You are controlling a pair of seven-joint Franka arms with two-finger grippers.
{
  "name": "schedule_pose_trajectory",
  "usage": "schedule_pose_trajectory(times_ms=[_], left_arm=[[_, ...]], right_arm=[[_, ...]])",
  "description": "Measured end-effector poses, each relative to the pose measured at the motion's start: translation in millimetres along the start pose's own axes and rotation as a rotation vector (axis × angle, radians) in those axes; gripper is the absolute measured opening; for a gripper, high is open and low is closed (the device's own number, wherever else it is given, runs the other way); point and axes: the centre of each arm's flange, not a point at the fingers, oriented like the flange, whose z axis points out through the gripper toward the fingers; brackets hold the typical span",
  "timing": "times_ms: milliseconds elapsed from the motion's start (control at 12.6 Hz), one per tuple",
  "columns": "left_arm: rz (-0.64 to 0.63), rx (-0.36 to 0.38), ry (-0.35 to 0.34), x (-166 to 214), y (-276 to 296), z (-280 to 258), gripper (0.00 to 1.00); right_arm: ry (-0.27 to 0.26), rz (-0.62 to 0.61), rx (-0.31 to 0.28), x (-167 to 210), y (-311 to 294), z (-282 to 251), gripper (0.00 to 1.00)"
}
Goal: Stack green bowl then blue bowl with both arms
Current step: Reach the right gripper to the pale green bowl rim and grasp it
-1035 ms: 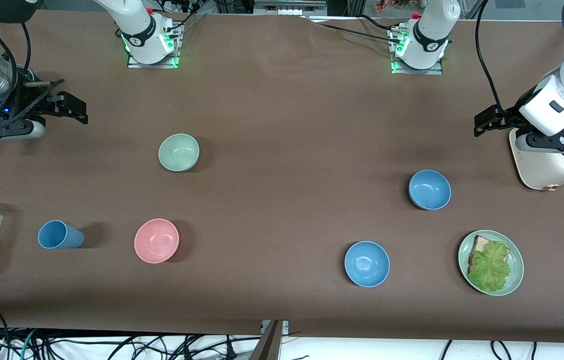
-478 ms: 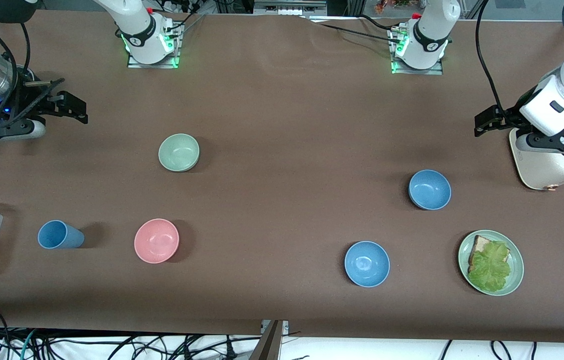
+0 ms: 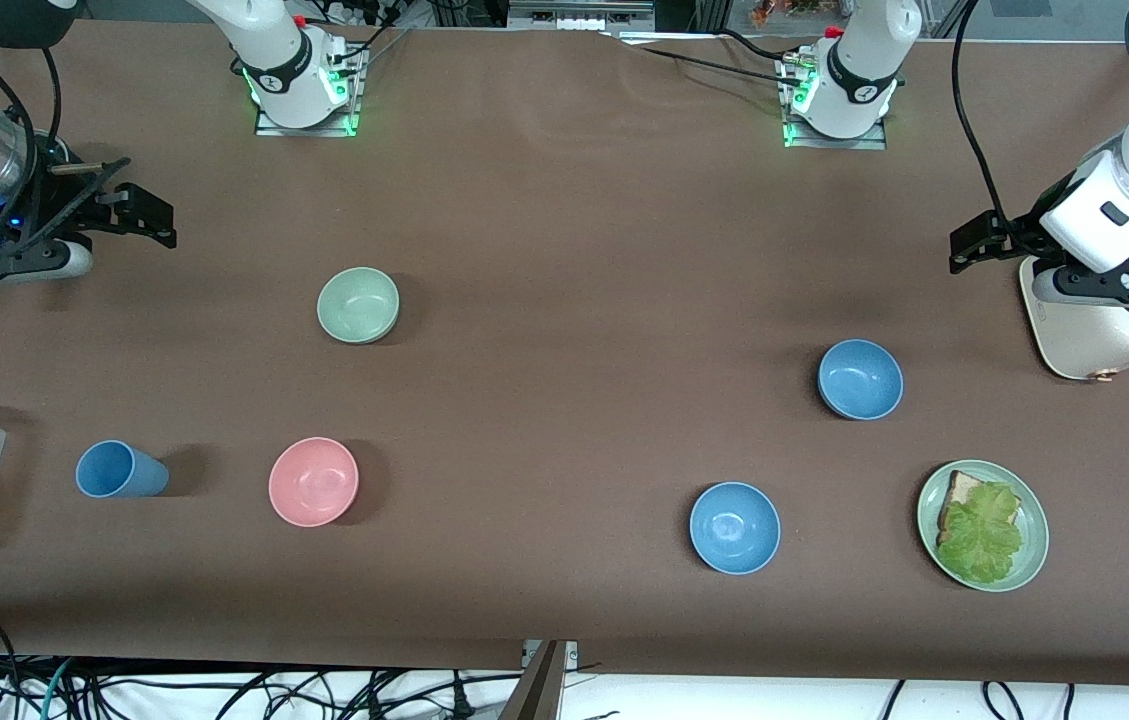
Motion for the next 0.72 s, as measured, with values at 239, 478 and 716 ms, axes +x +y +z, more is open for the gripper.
schedule_pose_trajectory(times_ms=[239,478,716], left_arm=[[-0.001,0.000,0.000,0.0,-0.5,0.0,1.00],[-0.001,0.000,0.000,0.0,-0.7,0.0,1.00],[-0.001,0.000,0.000,0.0,-0.7,0.0,1.00]], right_arm=[[-0.001,0.000,0.000,0.1,0.0,0.5,1.00],[-0.004,0.000,0.000,0.3,0.0,1.8,1.00],[-0.019,0.000,0.000,3.5,0.1,18.4,1.00]])
